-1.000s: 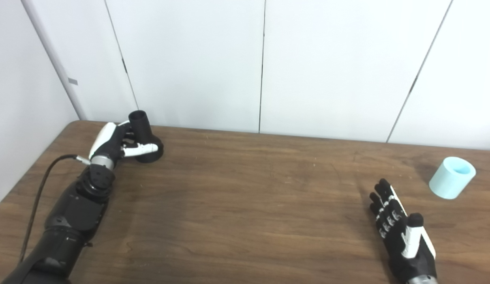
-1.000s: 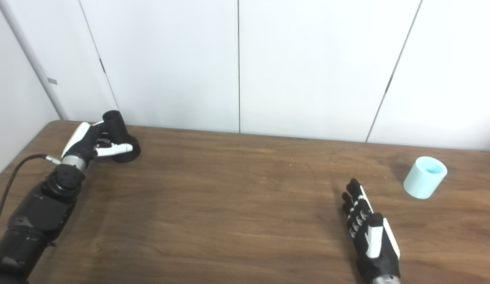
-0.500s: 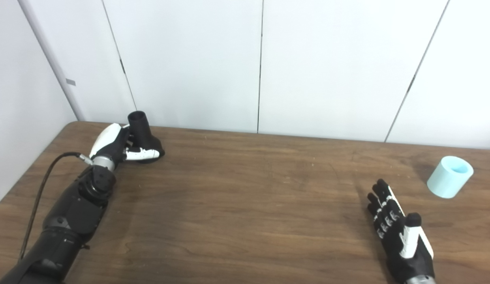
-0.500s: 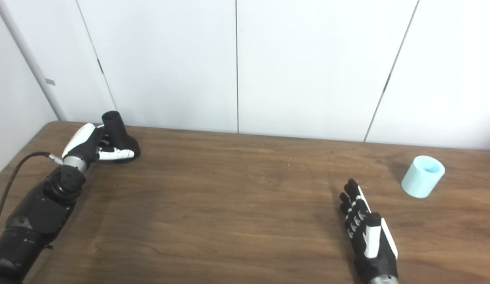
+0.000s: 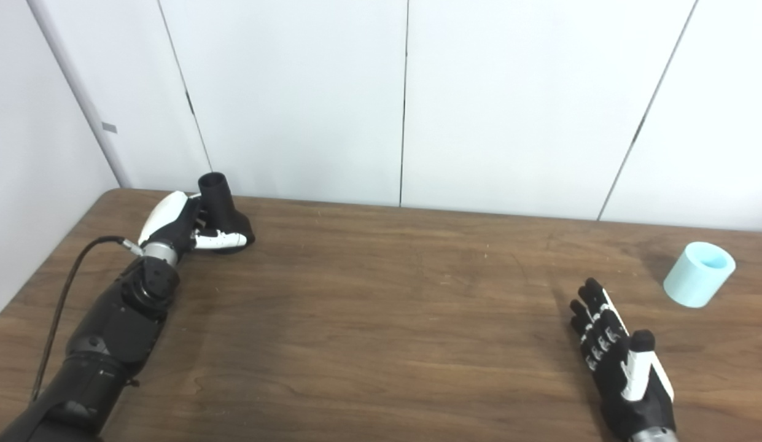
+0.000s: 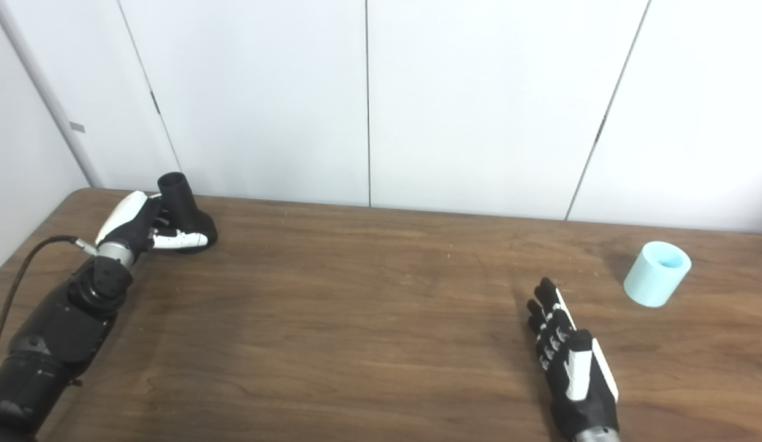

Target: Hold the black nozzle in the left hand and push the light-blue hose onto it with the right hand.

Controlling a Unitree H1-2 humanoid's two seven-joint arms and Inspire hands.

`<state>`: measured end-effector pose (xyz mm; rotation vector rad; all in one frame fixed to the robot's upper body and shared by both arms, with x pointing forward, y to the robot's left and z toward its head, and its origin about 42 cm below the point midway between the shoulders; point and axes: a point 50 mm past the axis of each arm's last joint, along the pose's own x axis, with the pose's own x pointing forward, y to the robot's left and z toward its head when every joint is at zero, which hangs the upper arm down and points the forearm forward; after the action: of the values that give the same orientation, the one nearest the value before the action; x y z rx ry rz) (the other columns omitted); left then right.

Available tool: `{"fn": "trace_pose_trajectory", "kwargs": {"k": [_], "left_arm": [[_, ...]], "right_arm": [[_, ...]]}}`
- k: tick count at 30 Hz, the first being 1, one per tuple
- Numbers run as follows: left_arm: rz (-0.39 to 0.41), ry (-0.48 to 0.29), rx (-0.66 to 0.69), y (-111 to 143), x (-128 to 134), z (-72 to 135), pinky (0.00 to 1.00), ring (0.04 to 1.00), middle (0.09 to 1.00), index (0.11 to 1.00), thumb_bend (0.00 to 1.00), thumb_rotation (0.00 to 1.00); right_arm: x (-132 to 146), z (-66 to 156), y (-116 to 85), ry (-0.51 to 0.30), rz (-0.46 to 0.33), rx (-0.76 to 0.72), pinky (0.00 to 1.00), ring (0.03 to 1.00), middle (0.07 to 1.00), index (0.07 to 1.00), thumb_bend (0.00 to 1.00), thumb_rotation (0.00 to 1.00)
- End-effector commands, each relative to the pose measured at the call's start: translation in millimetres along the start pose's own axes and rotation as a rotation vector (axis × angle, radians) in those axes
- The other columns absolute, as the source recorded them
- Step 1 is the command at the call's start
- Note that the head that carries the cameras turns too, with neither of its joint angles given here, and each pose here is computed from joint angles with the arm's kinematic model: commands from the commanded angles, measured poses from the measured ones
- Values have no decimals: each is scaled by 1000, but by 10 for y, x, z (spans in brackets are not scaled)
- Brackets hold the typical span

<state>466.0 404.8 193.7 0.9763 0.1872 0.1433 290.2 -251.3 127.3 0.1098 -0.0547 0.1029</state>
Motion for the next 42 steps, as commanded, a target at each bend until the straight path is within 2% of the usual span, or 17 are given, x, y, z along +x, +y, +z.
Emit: {"fn": "trace_pose_trajectory", "kwargs": {"k": [1,2,4,5,7,10,18,26,29,33,42], "left_arm": [[-39,33,13,-76,7,-79,514,546,557,520,620,193],[-36,29,6,-85,5,-77,470,521,537,502,568,141],[-36,22,-14,-116,-2,-79,386,455,488,486,526,98],[-39,18,-17,-132,-7,-79,282,352,409,480,517,85],[-48,3,0,-158,-16,-88,162,232,309,474,515,79],[-71,-37,66,-203,-16,-114,100,173,249,471,516,77],[-123,-87,102,-356,-44,-105,121,188,262,471,517,77],[-207,-132,118,-721,-220,-61,173,235,287,470,517,85],[-239,-182,161,-942,-375,28,258,308,349,470,517,91],[-294,-248,170,-1195,-542,151,238,286,337,469,517,93],[-465,-314,139,-1595,-898,481,226,286,348,470,516,89]], "right_arm": [[-1,59,21,-10,21,-5,1000,994,1000,1000,803,1000],[0,61,20,-9,21,-6,1000,994,1000,1000,802,1000],[2,63,19,-8,21,-7,1000,995,1000,1000,803,1000],[3,66,19,-8,22,-8,1000,996,1000,1000,803,1000],[2,73,20,-8,22,-10,1000,996,1000,1000,803,1000],[5,79,19,-7,23,-10,1000,993,1000,1000,803,1000],[16,90,19,-5,25,-4,1000,993,1000,1000,800,1000],[15,116,29,-5,25,-1,1000,990,1000,1000,800,1000],[12,131,35,-5,25,1,1000,990,1000,1000,796,1000],[19,129,34,-3,25,4,1000,991,1000,1000,796,1000],[33,160,80,-2,25,4,1000,981,1000,1000,802,1000]]}}
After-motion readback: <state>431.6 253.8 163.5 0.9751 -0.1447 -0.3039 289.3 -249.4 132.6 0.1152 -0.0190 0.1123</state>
